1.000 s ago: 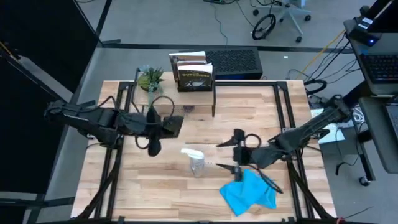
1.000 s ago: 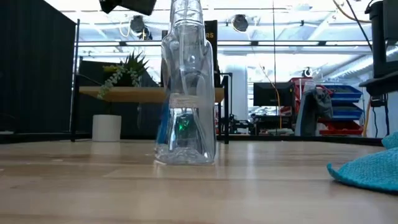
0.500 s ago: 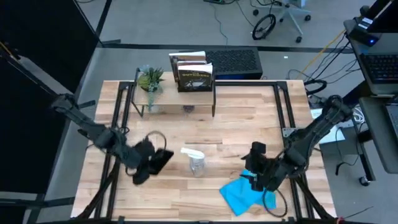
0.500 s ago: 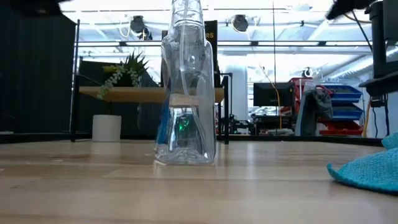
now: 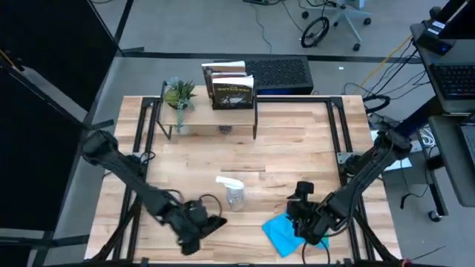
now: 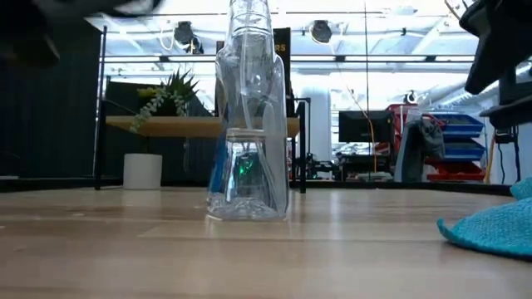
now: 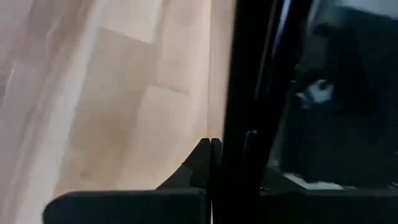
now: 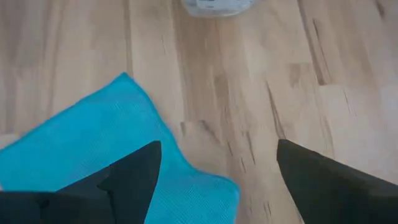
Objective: Apply microfiber cloth
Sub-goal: Wipe the back of the black cellphone with a blue microfiber cloth
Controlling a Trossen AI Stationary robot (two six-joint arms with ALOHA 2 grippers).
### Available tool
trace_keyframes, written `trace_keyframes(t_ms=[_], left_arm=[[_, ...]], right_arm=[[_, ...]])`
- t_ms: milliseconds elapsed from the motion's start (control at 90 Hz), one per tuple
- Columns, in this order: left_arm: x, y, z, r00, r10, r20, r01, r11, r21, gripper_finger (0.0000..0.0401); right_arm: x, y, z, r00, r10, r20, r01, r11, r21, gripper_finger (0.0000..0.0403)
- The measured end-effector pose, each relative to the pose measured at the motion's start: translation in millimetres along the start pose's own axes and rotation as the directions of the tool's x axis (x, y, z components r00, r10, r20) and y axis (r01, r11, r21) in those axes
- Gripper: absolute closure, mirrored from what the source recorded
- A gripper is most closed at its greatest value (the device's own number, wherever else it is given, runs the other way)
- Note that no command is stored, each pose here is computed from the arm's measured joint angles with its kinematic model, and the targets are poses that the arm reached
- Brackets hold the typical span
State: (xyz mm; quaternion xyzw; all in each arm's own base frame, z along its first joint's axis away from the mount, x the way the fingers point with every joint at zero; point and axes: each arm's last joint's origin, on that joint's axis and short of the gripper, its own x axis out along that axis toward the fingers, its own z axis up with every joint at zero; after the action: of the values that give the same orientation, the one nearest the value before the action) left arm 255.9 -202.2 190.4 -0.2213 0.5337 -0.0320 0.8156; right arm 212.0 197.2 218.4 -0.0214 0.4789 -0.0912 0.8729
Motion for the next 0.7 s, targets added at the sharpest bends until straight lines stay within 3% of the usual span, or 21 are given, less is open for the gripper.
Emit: trace_keyframes(t_ms=[389, 700], left_arm=[[36.9, 23.6, 63.9, 1.000, 0.028, -0.011, -0.027, 0.995, 0.095, 0.0395], [51.0, 49.8, 94.7, 0.999, 0.047, 0.022, -0.049, 0.995, 0.092, 0.0395]], right_arm=[[-0.2, 0.3, -0.3, 1.000, 0.003, -0.002, -0.003, 0.998, 0.061, 0.0101], [-0.2, 0.0, 0.1, 1.000, -0.007, 0.009, 0.006, 0.997, 0.079, 0.0101]])
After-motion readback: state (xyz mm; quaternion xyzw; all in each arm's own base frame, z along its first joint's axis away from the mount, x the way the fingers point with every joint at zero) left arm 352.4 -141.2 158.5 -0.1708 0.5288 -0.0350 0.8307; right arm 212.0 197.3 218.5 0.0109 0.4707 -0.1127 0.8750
